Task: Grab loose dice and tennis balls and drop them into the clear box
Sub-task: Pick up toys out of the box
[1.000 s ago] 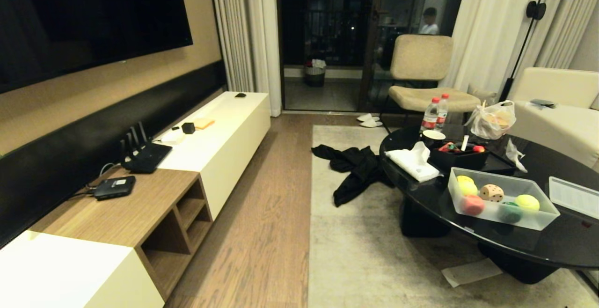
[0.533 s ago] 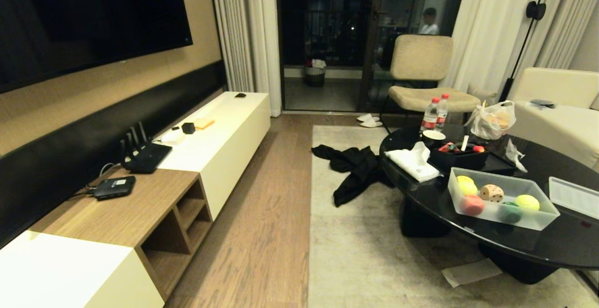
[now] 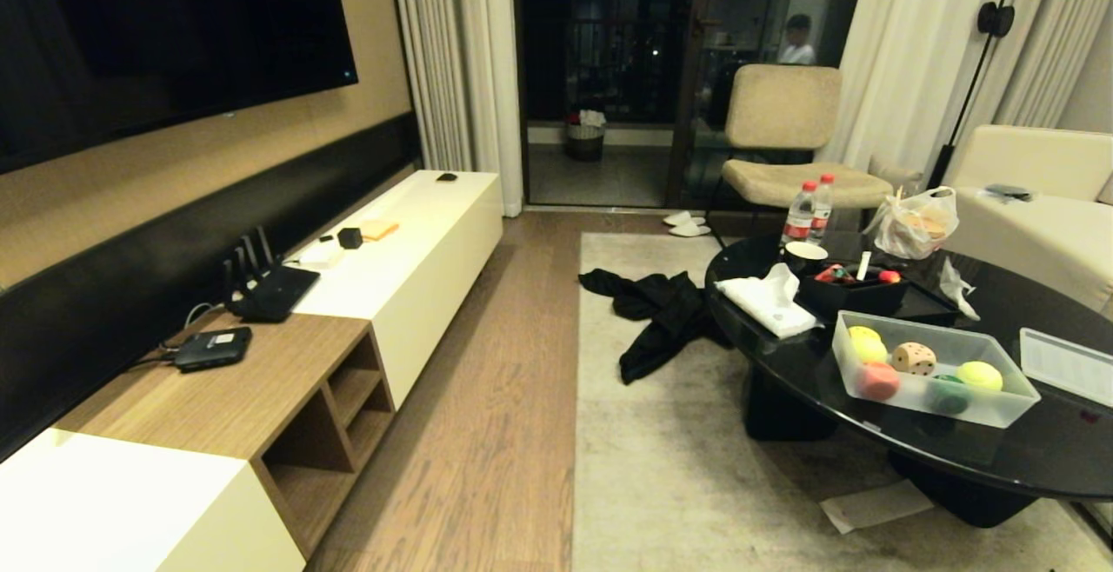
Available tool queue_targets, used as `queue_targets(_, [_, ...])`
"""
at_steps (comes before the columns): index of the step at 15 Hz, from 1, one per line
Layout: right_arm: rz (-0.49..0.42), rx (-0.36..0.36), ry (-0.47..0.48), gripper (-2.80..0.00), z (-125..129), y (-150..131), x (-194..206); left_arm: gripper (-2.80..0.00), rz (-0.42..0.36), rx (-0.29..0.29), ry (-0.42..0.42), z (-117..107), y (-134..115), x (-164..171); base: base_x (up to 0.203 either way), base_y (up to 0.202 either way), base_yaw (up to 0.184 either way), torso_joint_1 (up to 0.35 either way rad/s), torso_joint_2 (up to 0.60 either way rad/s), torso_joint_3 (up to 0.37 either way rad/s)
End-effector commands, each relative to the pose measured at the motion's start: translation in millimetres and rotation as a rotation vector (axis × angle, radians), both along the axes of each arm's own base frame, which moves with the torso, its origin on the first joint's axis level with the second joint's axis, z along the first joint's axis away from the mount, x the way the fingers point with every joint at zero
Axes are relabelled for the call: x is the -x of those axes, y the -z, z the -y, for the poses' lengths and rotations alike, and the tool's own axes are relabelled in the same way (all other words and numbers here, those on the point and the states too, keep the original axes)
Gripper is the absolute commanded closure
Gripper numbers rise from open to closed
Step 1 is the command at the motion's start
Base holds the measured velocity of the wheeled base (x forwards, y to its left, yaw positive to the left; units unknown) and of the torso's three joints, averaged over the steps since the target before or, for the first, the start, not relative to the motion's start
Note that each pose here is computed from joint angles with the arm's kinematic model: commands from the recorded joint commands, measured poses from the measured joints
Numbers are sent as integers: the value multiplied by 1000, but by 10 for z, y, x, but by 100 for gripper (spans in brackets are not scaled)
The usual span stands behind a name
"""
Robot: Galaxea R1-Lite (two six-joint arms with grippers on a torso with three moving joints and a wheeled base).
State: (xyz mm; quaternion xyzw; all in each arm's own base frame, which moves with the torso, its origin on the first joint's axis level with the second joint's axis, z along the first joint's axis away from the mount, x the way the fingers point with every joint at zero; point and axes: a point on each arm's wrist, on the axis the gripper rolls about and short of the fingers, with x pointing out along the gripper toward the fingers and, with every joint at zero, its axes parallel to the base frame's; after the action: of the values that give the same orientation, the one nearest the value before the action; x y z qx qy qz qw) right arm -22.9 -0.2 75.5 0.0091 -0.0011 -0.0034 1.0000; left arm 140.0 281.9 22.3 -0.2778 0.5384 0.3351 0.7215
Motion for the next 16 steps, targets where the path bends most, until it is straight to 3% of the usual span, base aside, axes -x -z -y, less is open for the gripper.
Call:
queue_targets(1, [-1,0,-1,0,0,1,-2,-280,3,11,-68,12,-68,51,0,0,0,0,0,0])
queue_targets(7, [-2,0,-1,0,0,3,-2,-280,-7,54,-172,-113,65,296,0,0,0,0,0,0])
queue_targets(12, [-2,0,-1,0,0,3,-2,-280,-36,126,-175,42,186,383,0,0,0,0,0,0])
queue_targets(16, [-2,0,-1,0,0,3,-2,-280,-43,142,-175,69,226,393,0,0,0,0,0,0])
